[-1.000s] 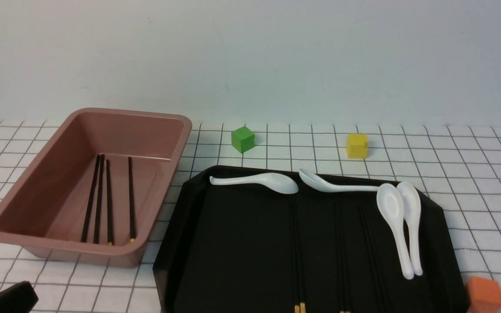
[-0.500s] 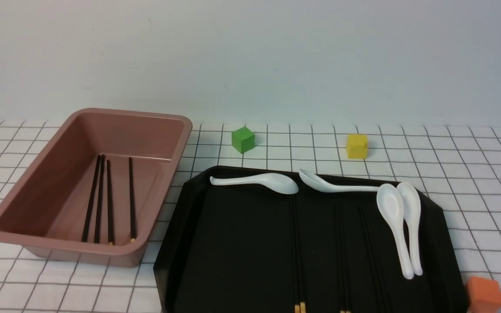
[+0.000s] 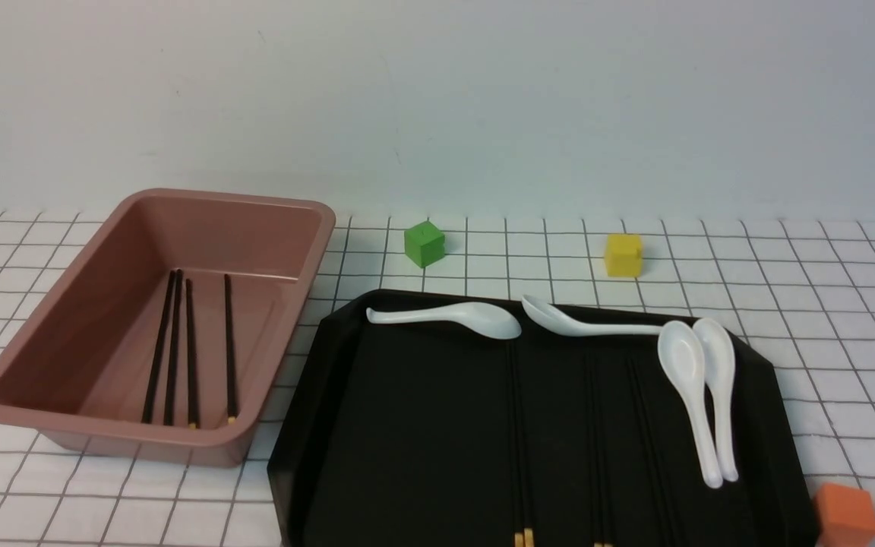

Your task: On white black tablecloth take chopsticks from black tray and put them in box.

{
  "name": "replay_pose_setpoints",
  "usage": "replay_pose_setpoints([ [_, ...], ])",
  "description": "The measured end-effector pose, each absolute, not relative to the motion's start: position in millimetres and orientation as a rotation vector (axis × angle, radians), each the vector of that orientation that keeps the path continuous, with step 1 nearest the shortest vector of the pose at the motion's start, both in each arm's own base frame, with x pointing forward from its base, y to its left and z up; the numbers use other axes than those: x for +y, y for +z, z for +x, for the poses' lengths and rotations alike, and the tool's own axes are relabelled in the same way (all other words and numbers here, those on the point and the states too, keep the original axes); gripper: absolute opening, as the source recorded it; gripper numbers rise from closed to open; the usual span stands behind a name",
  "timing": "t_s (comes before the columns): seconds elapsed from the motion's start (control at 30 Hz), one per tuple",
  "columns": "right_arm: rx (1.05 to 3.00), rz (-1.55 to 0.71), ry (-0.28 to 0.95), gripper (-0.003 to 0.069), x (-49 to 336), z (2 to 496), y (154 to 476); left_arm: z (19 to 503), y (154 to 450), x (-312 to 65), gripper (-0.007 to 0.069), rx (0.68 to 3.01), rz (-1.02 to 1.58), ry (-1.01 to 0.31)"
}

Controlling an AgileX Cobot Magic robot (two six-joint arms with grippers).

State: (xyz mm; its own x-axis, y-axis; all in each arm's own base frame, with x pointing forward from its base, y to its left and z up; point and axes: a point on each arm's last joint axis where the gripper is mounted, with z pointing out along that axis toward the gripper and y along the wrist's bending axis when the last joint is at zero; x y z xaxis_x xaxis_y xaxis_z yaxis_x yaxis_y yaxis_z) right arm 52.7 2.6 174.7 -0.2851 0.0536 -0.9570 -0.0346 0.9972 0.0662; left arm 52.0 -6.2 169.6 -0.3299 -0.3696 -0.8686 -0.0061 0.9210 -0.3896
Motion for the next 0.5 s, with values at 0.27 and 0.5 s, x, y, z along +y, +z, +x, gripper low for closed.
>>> replay_pose_setpoints([
  [0.27,1.858,0.013,0.085,0.0240,2.6,52.7,174.7,52.0,169.5,-6.2,0.0008,1.881,-0.275,-0.374],
  [0.5,1.858,0.013,0.085,0.0240,2.6,52.7,174.7,51.9,169.2,-6.1,0.0016,1.885,-0.255,-0.359],
])
